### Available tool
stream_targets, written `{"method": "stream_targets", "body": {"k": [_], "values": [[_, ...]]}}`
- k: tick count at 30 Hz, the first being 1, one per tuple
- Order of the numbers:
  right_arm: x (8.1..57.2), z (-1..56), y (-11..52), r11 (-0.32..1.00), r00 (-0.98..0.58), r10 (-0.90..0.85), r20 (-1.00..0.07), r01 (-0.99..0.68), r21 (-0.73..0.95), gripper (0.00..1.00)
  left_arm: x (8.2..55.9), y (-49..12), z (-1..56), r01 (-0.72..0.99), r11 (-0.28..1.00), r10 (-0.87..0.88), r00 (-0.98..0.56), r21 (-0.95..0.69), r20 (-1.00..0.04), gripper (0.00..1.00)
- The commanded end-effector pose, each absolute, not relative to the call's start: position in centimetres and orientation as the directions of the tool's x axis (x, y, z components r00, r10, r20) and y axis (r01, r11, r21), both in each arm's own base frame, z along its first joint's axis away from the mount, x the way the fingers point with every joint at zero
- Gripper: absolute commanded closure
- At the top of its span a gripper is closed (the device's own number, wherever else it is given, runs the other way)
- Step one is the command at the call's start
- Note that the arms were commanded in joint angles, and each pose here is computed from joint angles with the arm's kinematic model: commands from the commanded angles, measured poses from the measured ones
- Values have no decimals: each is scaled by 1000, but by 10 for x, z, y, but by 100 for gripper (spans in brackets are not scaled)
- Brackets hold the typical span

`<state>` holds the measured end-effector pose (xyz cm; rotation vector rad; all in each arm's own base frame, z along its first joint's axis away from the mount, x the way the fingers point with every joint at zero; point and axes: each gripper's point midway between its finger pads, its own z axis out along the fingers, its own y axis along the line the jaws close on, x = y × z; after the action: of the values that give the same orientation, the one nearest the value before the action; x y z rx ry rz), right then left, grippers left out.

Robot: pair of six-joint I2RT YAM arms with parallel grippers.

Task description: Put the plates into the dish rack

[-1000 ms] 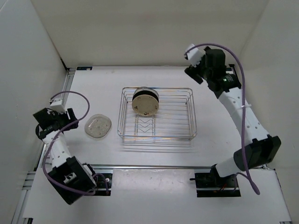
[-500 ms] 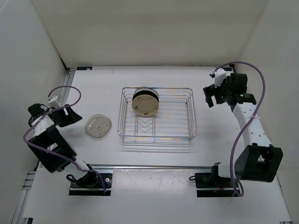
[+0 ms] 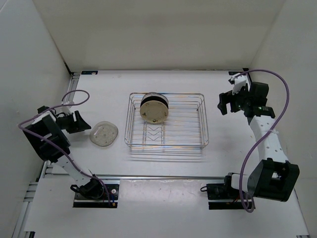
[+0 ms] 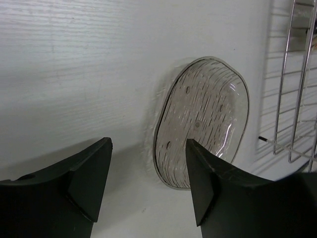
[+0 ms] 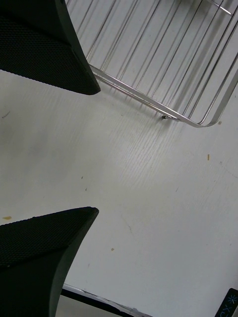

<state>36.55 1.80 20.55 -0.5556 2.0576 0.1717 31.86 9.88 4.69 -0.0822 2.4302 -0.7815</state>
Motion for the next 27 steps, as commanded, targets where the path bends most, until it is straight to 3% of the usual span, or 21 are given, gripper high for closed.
{"method": "stream_targets", "body": {"k": [1, 3, 12, 27], "values": [[367, 215, 16, 892, -397, -288, -871, -442, -93, 3, 330, 94, 57, 208, 822, -136, -831, -529, -539, 30], [367, 216, 14, 894, -398, -282, -873, -439, -89, 3, 327, 85, 48, 210, 810, -101, -869, -547, -484, 31], [364, 213, 11, 896, -405, -255, -878, -441, -56, 3, 341, 75, 46, 265, 817, 3, -890, -512, -456, 37], [367, 217, 2, 908, -399, -229, -888, -415, -48, 3, 316, 67, 42, 312, 767, 109, -924, -561, -366, 45]]}}
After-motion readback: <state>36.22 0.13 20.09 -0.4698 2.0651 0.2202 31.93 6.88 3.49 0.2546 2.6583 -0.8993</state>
